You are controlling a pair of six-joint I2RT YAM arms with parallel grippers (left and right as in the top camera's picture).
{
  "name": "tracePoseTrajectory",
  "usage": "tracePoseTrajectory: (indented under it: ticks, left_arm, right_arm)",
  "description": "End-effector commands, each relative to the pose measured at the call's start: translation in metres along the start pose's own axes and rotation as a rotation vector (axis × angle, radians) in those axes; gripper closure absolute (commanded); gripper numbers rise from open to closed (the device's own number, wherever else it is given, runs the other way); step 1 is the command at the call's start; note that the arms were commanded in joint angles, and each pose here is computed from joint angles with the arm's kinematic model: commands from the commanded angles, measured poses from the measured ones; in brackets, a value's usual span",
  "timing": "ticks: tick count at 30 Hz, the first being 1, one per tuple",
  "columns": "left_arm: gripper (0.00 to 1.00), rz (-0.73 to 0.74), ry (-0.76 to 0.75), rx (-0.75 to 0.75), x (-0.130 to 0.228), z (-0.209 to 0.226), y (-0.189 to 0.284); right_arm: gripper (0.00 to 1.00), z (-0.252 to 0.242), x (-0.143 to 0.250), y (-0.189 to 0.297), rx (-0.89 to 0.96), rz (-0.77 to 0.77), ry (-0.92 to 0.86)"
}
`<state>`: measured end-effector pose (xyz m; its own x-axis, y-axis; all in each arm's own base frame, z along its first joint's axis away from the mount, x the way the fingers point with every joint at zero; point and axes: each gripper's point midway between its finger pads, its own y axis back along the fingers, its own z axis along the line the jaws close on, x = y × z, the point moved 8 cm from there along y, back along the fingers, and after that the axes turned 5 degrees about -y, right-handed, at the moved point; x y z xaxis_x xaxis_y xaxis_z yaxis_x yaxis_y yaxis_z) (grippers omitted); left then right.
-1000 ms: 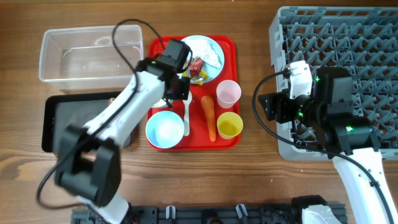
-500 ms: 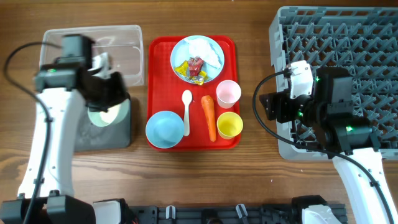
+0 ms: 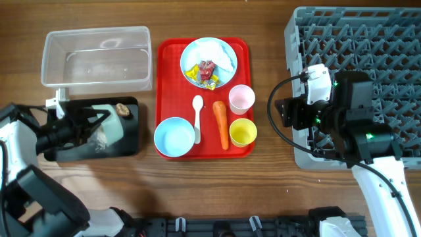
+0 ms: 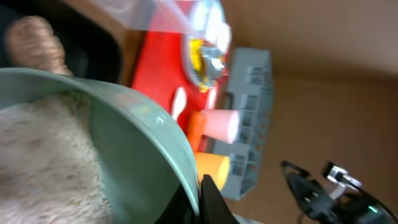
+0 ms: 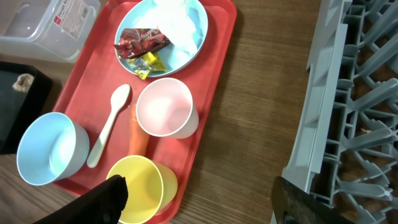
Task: Sort waste into correct bins and load items into the dishwasher rack
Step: 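Tip the rice bowl over the black tray to pour out rice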
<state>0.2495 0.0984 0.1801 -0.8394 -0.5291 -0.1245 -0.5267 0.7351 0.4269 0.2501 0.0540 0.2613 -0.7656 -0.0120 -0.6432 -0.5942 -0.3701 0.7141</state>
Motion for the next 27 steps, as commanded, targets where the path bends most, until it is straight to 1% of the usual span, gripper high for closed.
tracePoseTrajectory:
  ticks: [1, 7, 12, 14, 17, 22, 27]
  left_arm:
    - [0.96, -0.065, -0.106, 0.187, -0.006, -0.004, -0.002]
    - [0.96, -0.115, -0.158, 0.269, -0.019, 0.003, -0.005]
    - [0.96, -0.123, -0.138, 0.289, -0.022, 0.010, -0.006]
    - [0.96, -0.143, -0.135, 0.317, -0.023, 0.008, -0.003]
    - [0.96, -0.214, -0.127, 0.382, -0.027, 0.007, 0.011]
    - [0.96, -0.254, -0.112, 0.395, -0.029, 0.010, 0.021]
    - [0.96, -0.257, -0.108, 0.402, -0.029, 0.009, 0.021]
  right_arm:
    - [0.23, 0.002, -0.006, 0.003, 0.005, -0.015, 0.020]
    - [0.23, 0.002, -0.005, 0.003, 0.005, -0.004, 0.013]
    - [0.23, 0.002, -0.004, 0.003, 0.005, 0.000, 0.011]
    - [0.23, 0.002, -0.004, 0.003, 0.005, 0.000, 0.011]
    - [0.23, 0.002, -0.004, 0.003, 0.005, 0.000, 0.011]
    - [0.23, 0.002, -0.004, 0.003, 0.005, 0.000, 0.008]
    - [0.23, 0.002, -0.004, 0.003, 0.005, 0.000, 0.009]
